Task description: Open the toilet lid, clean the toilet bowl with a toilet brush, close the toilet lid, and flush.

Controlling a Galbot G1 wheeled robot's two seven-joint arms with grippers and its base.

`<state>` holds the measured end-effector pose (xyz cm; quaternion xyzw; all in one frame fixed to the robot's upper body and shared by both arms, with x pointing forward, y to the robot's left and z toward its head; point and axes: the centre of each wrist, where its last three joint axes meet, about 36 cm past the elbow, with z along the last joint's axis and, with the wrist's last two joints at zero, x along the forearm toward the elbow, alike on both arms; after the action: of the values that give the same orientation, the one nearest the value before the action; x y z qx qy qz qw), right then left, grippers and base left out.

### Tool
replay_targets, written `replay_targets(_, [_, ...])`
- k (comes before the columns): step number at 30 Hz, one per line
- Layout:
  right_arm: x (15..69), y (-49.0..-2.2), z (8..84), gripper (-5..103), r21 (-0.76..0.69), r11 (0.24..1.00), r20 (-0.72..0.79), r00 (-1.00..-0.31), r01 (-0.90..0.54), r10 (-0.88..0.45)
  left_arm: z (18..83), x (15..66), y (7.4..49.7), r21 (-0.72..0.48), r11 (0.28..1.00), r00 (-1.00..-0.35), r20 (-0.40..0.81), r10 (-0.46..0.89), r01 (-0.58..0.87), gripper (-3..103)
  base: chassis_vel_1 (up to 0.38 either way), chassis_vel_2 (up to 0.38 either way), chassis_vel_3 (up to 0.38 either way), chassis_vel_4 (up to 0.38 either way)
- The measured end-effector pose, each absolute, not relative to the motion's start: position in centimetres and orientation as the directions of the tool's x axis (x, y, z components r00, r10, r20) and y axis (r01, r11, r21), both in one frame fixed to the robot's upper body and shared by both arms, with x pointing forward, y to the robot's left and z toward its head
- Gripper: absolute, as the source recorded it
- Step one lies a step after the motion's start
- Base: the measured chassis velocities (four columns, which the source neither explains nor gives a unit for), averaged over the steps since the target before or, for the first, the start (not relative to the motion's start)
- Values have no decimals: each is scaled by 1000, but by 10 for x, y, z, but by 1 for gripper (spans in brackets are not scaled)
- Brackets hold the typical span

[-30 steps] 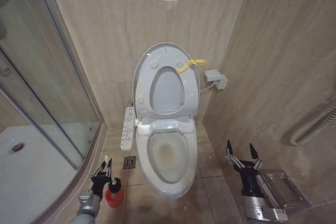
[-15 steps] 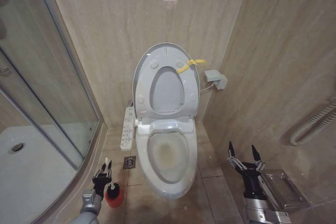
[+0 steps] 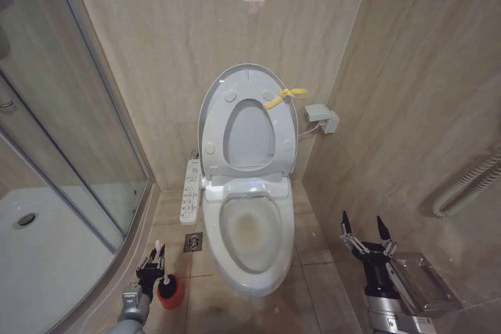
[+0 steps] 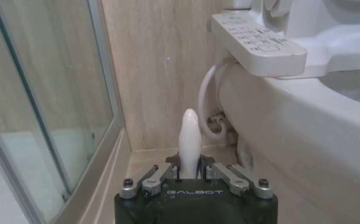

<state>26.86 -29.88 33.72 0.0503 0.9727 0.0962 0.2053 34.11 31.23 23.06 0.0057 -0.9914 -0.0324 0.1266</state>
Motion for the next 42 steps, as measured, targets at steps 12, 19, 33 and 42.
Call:
replay_targets(12, [269,-298,337,100,210,976,-391,-909,61,141,234,337,319,85,996,-965,260,-12,11,30,0,0,0,0])
replay_targets(19, [268,-298,337,100,206,977,-390,-910,64,142,257,335,312,74,997,-980,200,5,20,57,0,0,0,0])
replay_targets(33, [274,-289,338,100,191,972,-367,-909,134,197,417,351,261,-141,990,-997,-79,5,16,100,0,0,0,0])
replay_targets(42, [277,-285,342,100,191,970,-371,-904,149,212,493,352,262,-153,980,-986,-124,110,129,100,0,0,0,0])
